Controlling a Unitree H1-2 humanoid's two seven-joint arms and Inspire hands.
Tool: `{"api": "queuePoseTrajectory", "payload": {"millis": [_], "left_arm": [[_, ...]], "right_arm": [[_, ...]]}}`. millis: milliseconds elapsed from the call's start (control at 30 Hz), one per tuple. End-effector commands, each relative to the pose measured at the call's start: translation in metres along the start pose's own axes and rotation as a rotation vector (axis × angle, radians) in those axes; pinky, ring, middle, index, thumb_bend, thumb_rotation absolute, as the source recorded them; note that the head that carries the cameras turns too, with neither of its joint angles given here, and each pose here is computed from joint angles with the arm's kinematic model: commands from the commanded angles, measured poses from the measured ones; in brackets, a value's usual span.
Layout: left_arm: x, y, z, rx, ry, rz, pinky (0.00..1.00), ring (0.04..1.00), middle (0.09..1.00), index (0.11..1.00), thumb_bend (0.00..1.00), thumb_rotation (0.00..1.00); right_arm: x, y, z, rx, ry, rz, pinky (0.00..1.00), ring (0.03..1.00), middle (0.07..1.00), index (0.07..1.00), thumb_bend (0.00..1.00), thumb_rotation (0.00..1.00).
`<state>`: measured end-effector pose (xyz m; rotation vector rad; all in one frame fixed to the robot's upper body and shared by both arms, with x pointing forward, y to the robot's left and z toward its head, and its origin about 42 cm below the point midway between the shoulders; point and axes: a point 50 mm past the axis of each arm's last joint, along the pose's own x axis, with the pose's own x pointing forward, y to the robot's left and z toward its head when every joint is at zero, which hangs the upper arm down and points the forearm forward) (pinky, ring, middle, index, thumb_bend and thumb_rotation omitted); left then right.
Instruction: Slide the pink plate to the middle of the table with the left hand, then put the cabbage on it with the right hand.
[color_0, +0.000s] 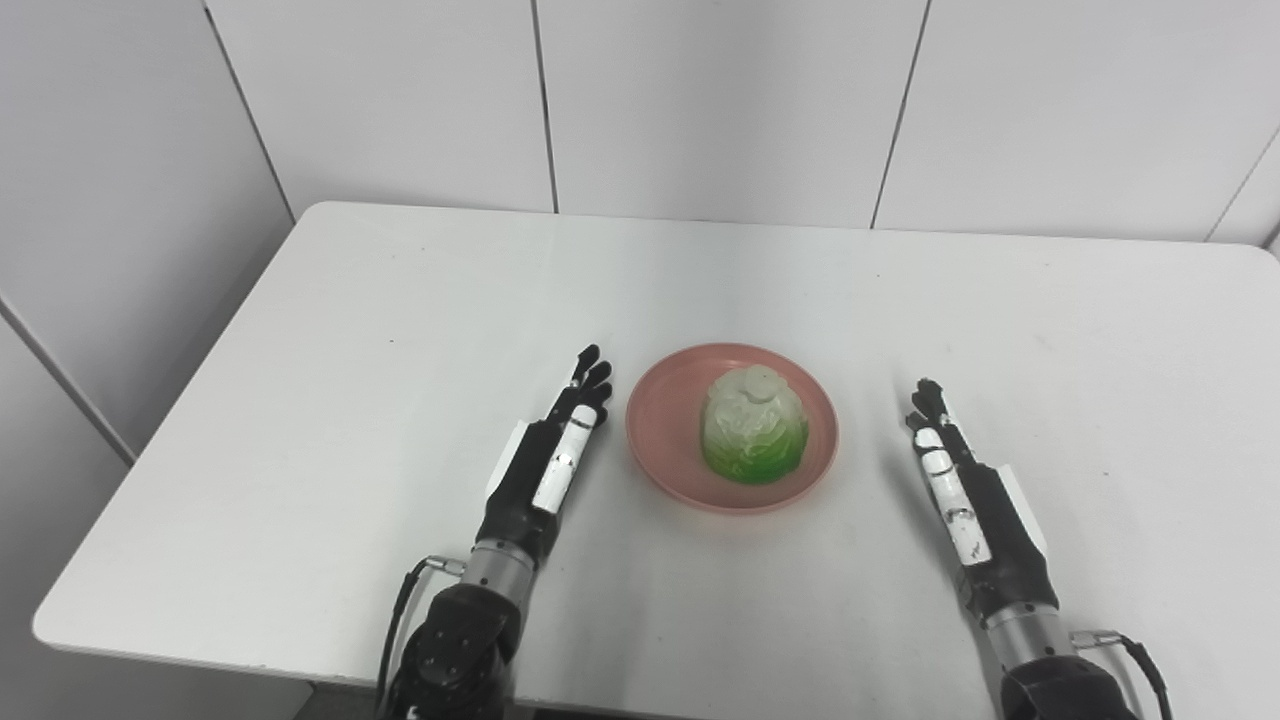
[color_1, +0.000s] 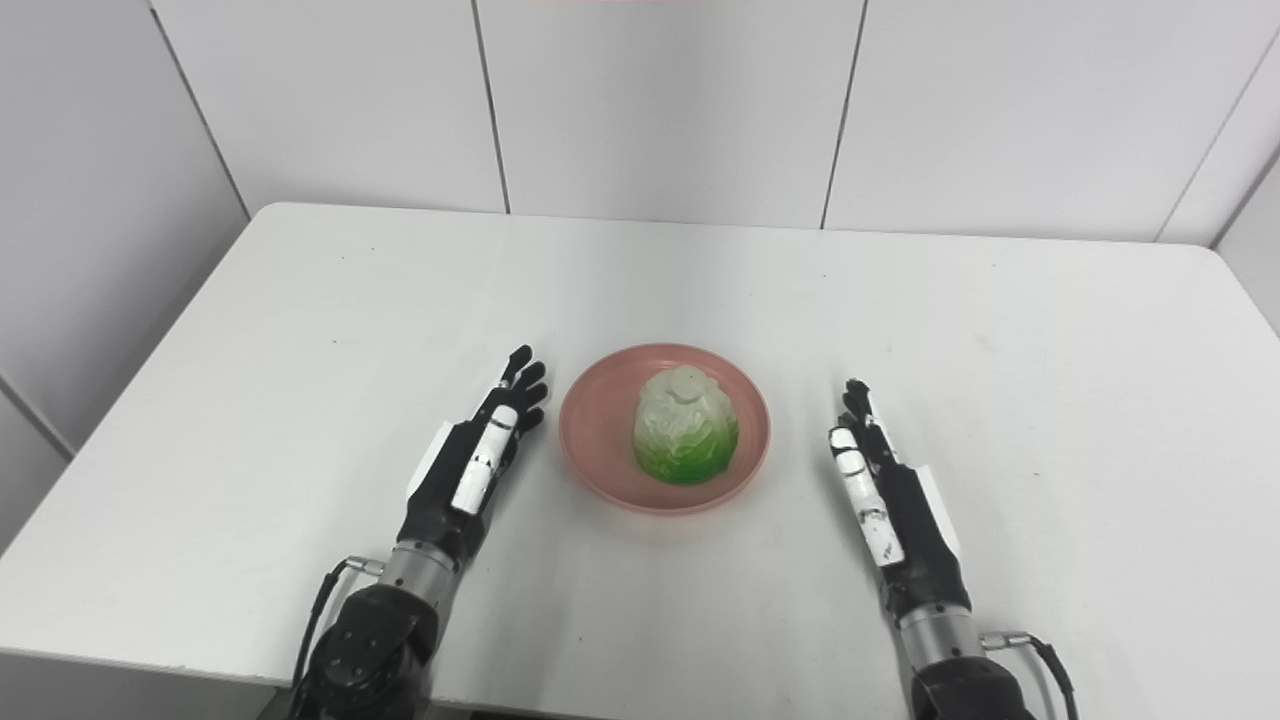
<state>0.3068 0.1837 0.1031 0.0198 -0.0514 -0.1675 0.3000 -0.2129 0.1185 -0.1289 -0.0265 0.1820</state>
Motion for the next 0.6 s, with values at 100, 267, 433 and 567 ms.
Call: {"api": "queuePoseTrajectory", "payload": {"millis": [100, 267, 433, 567], "left_arm": [[-0.0111, 0.0007, -0.0232, -0.002, 0.048, 0.017, 0.98, 0.979, 0.994, 0.987, 0.46, 1.0], [-0.0119, 0.001, -0.0209, 0.0, 0.052, 0.016, 0.97, 0.981, 0.996, 0.99, 0.47, 1.0], [-0.0134, 0.0003, -0.0172, 0.002, 0.053, 0.016, 0.97, 0.979, 0.992, 0.988, 0.47, 1.0], [-0.0133, -0.0012, -0.0154, 0.01, 0.044, 0.011, 0.96, 0.973, 0.987, 0.982, 0.46, 1.0]], "right_arm": [[0.0064, 0.0054, -0.0008, 0.027, -0.017, 0.022, 1.0, 0.991, 1.0, 1.0, 0.18, 1.0], [0.0044, 0.0053, 0.0011, 0.018, -0.021, 0.024, 1.0, 0.99, 1.0, 1.0, 0.19, 1.0], [0.003, 0.0047, 0.0048, 0.02, -0.02, 0.024, 1.0, 0.987, 0.999, 0.997, 0.18, 1.0], [0.0023, 0.003, 0.0072, 0.023, -0.018, 0.027, 1.0, 0.988, 1.0, 0.998, 0.18, 1.0]]}}
